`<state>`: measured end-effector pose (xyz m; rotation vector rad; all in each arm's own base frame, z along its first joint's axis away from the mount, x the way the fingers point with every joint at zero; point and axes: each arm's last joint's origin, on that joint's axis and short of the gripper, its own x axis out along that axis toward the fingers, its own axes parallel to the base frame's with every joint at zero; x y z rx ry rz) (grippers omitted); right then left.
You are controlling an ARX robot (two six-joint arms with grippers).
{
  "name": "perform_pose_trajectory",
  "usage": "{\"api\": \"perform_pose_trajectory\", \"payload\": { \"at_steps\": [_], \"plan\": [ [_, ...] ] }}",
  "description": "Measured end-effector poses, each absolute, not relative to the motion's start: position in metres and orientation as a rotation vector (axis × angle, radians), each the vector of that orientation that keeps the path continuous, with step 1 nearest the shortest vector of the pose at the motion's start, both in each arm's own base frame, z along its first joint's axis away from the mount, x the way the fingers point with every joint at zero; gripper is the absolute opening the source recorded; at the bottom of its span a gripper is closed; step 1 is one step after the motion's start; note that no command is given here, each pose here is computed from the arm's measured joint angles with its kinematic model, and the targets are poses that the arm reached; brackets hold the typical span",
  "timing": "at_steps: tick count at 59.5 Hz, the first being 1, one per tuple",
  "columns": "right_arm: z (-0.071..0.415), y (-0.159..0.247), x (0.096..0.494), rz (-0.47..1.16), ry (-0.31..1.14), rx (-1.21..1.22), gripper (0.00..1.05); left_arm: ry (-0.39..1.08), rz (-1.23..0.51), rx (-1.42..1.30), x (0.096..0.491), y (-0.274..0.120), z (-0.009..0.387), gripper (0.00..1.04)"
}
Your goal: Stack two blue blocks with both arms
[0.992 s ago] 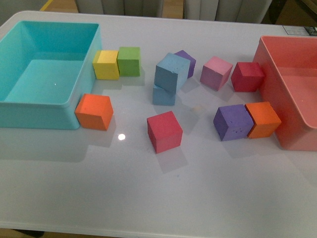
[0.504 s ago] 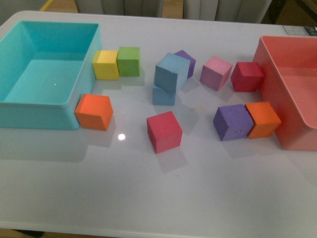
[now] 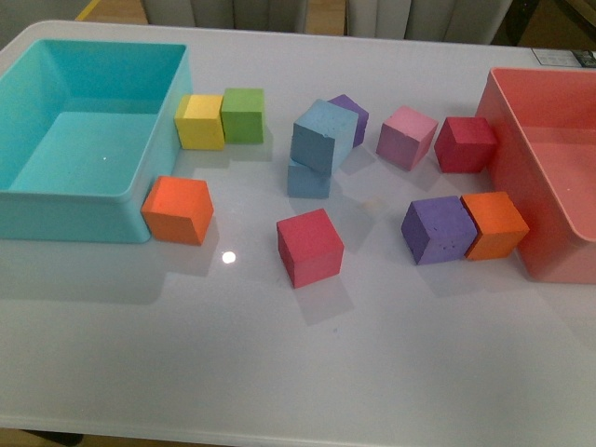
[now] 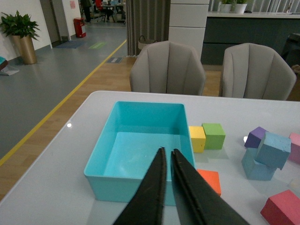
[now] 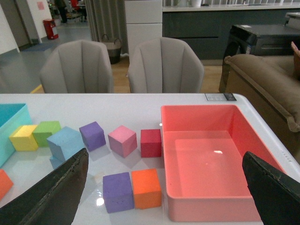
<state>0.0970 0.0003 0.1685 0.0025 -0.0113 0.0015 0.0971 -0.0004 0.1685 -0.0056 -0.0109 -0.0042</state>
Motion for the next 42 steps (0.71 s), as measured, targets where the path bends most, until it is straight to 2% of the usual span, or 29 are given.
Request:
{"api": "perform_pose_trajectory", "payload": {
  "at_steps": [13, 25, 27, 42],
  "plan": [
    [0.1685, 0.0003, 0.097, 0.002, -0.012, 0.003, 0.96, -0.011, -0.005, -0.006, 0.0971, -0.0004, 0.1685, 0.58],
    [0.1685, 0.0003, 0.097, 0.002, -0.011, 0.003, 0.96, -0.011, -0.005, -0.006, 0.0971, -0.0004, 0.1685, 0.95],
    [0.1685, 0.0003, 0.097, 0.002, -0.011, 0.003, 0.96, -0.011, -0.005, -0.004, 0.0971, -0.0004, 0.1685, 0.98],
    [0.1685, 0.0003, 0.097, 0.002, -0.011, 0.003, 0.96, -0.011, -0.005, -0.004, 0.0971, -0.0004, 0.1685, 0.96]
  ]
}}
